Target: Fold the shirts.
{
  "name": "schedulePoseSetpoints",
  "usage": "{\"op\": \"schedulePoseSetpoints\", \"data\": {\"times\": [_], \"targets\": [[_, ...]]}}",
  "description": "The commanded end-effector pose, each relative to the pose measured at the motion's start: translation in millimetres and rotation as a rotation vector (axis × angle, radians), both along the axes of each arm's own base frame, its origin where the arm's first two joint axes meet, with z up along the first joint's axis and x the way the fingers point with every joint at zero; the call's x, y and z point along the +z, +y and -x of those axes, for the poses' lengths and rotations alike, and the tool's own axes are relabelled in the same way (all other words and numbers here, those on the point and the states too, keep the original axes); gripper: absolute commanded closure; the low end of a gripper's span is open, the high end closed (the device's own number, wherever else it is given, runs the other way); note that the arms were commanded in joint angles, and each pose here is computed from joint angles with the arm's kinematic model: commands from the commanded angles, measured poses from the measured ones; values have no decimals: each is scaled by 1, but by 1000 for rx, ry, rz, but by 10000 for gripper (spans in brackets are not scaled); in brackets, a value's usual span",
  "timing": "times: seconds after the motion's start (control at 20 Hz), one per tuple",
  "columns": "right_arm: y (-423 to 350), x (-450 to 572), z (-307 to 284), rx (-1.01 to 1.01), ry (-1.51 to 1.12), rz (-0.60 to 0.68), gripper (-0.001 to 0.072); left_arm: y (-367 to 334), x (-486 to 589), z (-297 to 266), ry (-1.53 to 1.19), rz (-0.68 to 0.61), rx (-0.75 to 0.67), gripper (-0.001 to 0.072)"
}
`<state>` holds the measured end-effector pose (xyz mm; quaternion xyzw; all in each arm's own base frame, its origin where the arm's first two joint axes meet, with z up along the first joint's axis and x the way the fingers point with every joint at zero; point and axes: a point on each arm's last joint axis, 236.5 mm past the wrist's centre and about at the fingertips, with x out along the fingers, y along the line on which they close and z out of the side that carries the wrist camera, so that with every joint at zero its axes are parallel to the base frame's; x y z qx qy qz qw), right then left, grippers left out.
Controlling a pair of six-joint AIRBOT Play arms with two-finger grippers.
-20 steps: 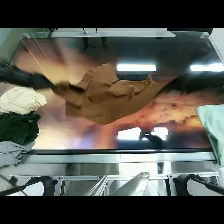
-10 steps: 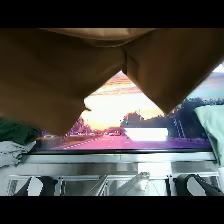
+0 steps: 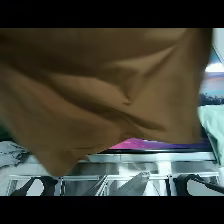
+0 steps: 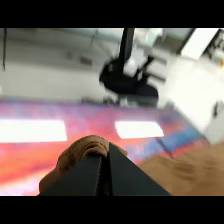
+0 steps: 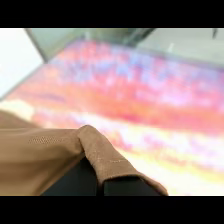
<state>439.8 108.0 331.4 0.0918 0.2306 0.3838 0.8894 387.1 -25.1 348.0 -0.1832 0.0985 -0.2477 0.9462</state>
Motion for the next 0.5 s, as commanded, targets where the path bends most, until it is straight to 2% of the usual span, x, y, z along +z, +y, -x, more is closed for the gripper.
{"op": "schedulePoseSetpoints", "data": {"times": [0.0,0.1,0.15,0.2,0.25,0.3,0.35,0.45], "targets": [[26,-163,-62,65,330,82,693,-41,-170,-97,272,-129,-20,683],[24,-238,-101,13,436,52,693,-69,-245,-135,382,-152,-95,684],[17,-269,-121,-42,460,35,692,-79,-277,-151,438,-149,-134,592],[7,-293,-138,-99,473,21,672,-84,-300,-164,480,-140,-171,351],[-6,-308,-150,-159,489,-2,442,-81,-309,-176,511,-111,-180,215],[-21,-314,-158,-200,486,-10,174,-71,-309,-186,533,-73,-176,-13],[-37,-312,-160,-229,484,-20,72,-55,-301,-194,532,-52,-171,-12],[-73,-296,-151,-273,520,-58,76,-19,-279,-190,564,-4,-180,-11]]}}
